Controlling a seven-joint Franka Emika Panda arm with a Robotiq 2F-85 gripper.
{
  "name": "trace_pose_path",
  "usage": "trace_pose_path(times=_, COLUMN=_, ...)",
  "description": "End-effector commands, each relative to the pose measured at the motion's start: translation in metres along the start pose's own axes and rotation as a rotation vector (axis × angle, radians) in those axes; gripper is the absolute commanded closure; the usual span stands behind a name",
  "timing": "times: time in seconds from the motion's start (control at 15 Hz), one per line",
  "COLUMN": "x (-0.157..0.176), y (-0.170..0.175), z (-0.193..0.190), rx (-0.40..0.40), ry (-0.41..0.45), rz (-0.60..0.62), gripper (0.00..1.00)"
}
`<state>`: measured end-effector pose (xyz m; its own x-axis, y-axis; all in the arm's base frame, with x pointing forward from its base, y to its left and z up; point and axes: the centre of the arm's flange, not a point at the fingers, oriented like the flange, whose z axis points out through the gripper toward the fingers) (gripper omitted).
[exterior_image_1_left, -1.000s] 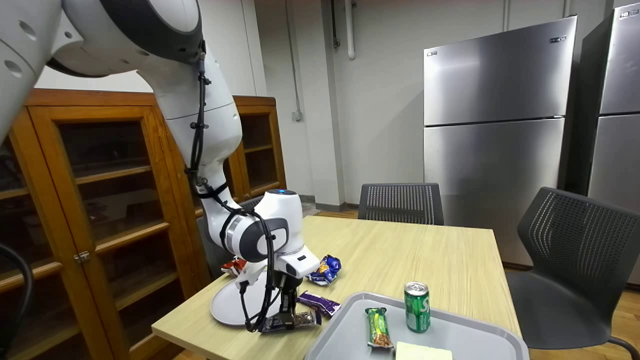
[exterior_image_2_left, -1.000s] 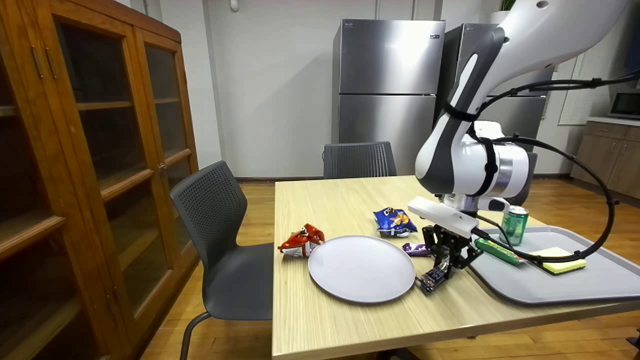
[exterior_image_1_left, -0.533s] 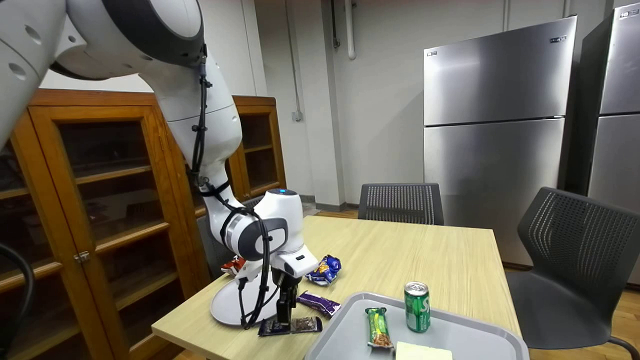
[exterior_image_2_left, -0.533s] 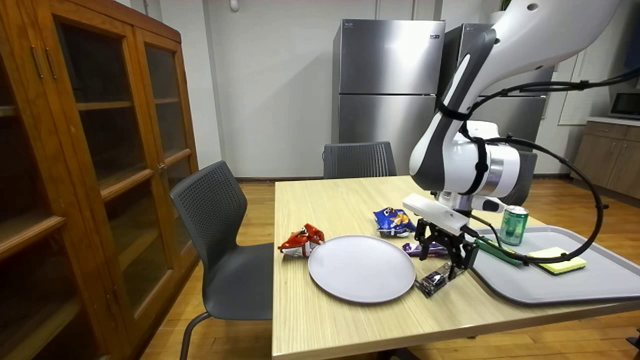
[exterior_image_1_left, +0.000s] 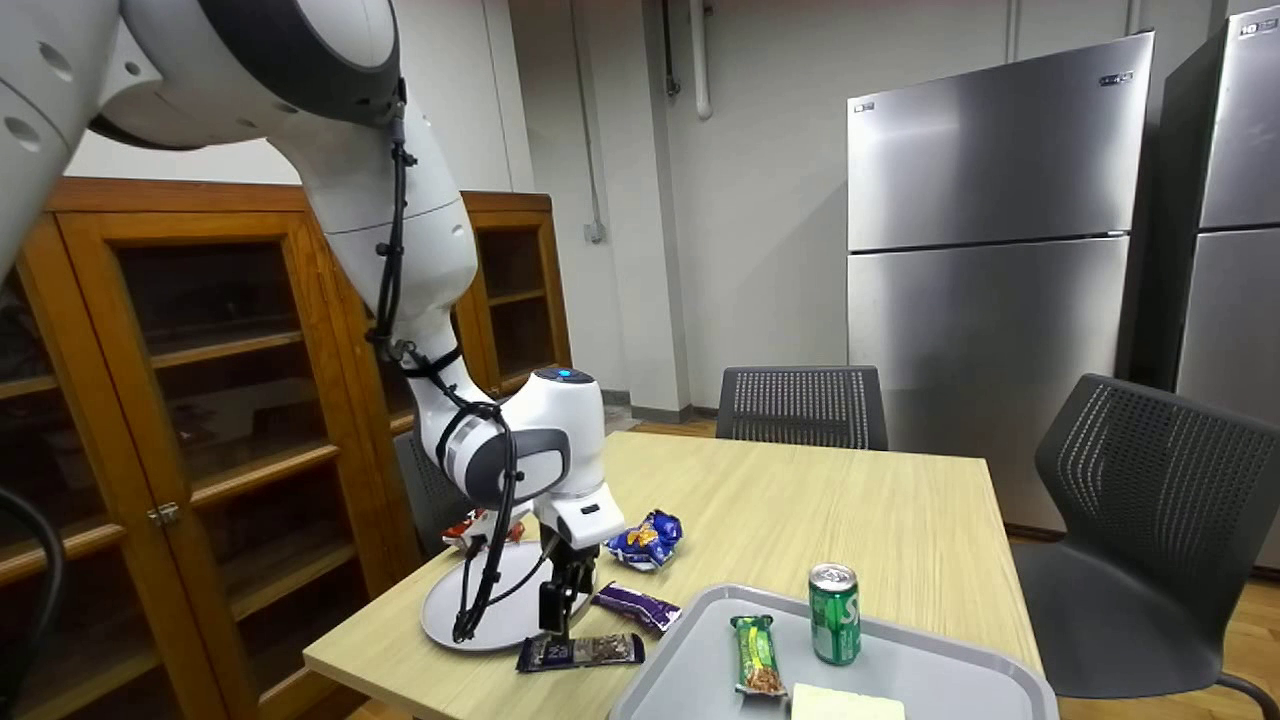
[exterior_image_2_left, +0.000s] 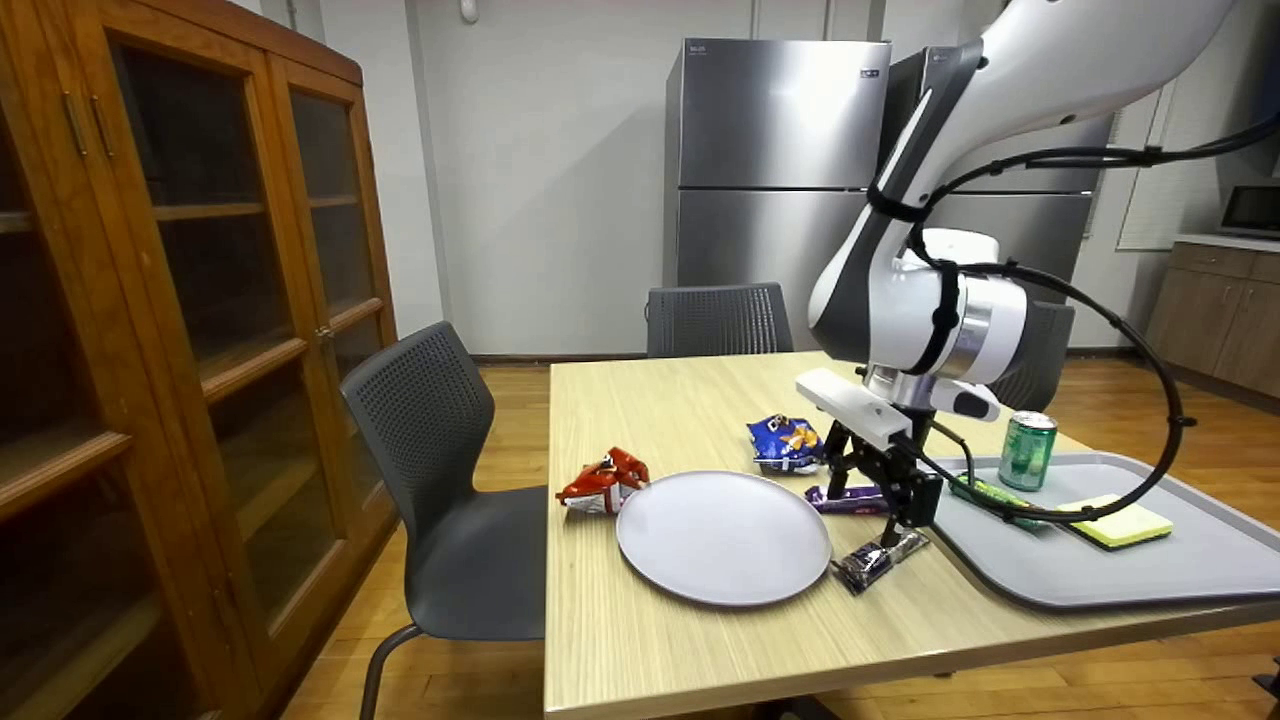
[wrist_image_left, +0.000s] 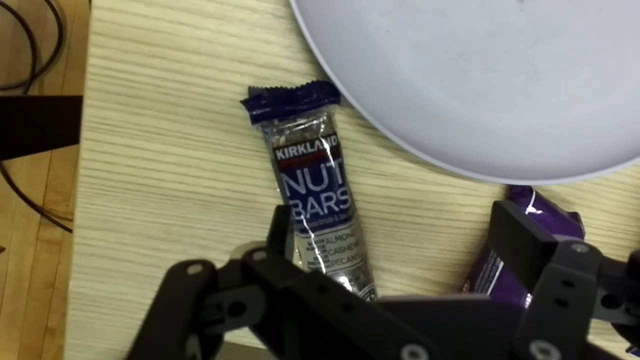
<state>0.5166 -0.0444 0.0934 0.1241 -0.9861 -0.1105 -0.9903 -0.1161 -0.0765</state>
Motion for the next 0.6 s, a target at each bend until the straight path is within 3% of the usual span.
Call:
trace_pose_path(times=0.0, x=0.0002, y=-0.0009, z=-0.0018, rx=0.003, ry=0.001, rz=0.009, gripper=0.00)
trace_pose_path(times=0.53, x=0.0003, y=-0.0013, z=-0.0027, rx=0.005, ry=0.001, rz=0.022, gripper=0.00)
